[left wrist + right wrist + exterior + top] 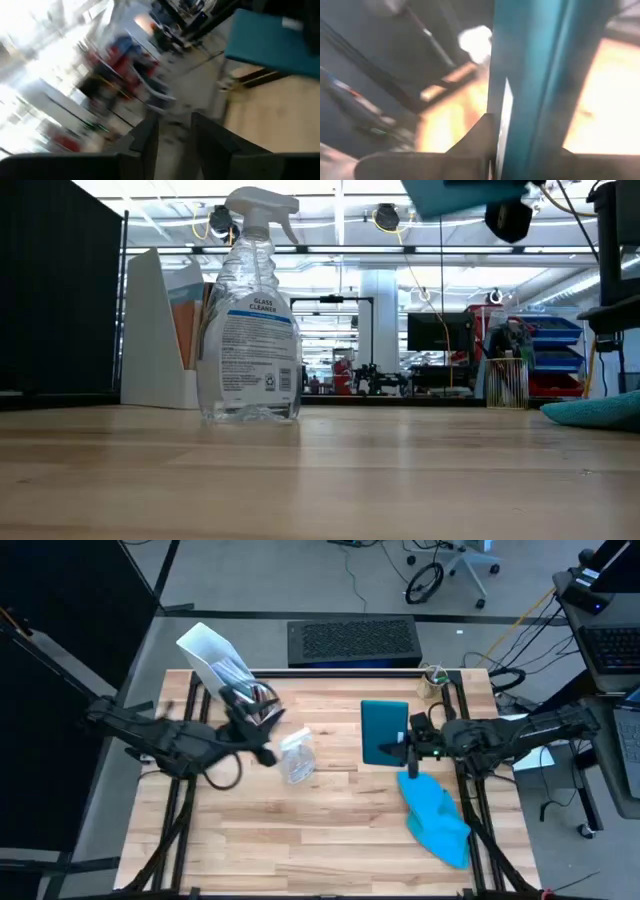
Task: Apply microfiber cloth
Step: Spray the back of the blue tablet with the spray bottle
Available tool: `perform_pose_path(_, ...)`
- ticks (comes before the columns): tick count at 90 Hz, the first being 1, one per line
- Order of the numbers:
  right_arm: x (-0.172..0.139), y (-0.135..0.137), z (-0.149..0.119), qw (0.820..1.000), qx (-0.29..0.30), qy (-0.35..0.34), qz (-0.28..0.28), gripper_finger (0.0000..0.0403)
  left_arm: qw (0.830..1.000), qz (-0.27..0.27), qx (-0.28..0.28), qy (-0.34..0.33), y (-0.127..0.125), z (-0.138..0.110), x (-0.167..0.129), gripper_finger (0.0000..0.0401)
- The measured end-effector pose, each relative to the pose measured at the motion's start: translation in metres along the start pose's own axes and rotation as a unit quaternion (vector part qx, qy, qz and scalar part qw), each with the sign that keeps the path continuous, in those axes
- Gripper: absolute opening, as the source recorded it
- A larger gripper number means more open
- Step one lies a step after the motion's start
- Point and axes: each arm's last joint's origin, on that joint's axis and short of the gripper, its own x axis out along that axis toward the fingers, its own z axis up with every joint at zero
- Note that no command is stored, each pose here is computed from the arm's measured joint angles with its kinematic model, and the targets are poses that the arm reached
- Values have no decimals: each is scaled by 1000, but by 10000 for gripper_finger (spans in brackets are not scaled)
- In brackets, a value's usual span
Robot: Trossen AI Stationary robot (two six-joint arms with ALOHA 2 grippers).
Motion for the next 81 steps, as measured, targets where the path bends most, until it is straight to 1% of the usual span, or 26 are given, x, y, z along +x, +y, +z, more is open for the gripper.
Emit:
perform_pose_path(5,7,-2,-3,999,-33,11,-19,19,996,-52,-67,19,8,-12,-7,128)
perform_pose_path(11,17,-4,-6,996,-74,22,-34,19,982,-110,-142,60,14,-27,-11,151)
perform_pose_path(16,26,-6,-8,993,-102,28,-49,19,967,-151,-182,94,14,-37,-13,171)
perform_pose_path(21,36,-9,-12,989,-124,36,-72,19,956,-172,-202,125,6,-49,-11,189)
perform_pose_path(28,52,-14,-18,984,-136,46,-109,19,949,-179,-204,161,-10,-65,-7,208)
perform_pose_path(34,65,-18,-23,980,-140,50,-128,19,943,-178,-206,190,-24,-82,-4,218)
perform_pose_path(46,90,-22,-35,978,-142,61,-141,19,931,-160,-221,241,-52,-122,1,223)
perform_pose_path(54,104,-24,-41,981,-124,56,-141,19,922,-162,-229,265,-69,-147,2,223)
perform_pose_path(61,114,-24,-45,985,-95,42,-137,19,919,-172,-241,261,-81,-161,3,223)
perform_pose_path(71,129,-21,-56,986,-94,30,-136,19,921,-183,-244,244,-97,-176,8,223)
perform_pose_path(78,138,-21,-62,987,-91,20,-134,19,925,-190,-236,230,-105,-183,11,223)
perform_pose_path(81,142,-21,-65,987,-88,14,-135,19,925,-203,-235,220,-108,-184,12,223)
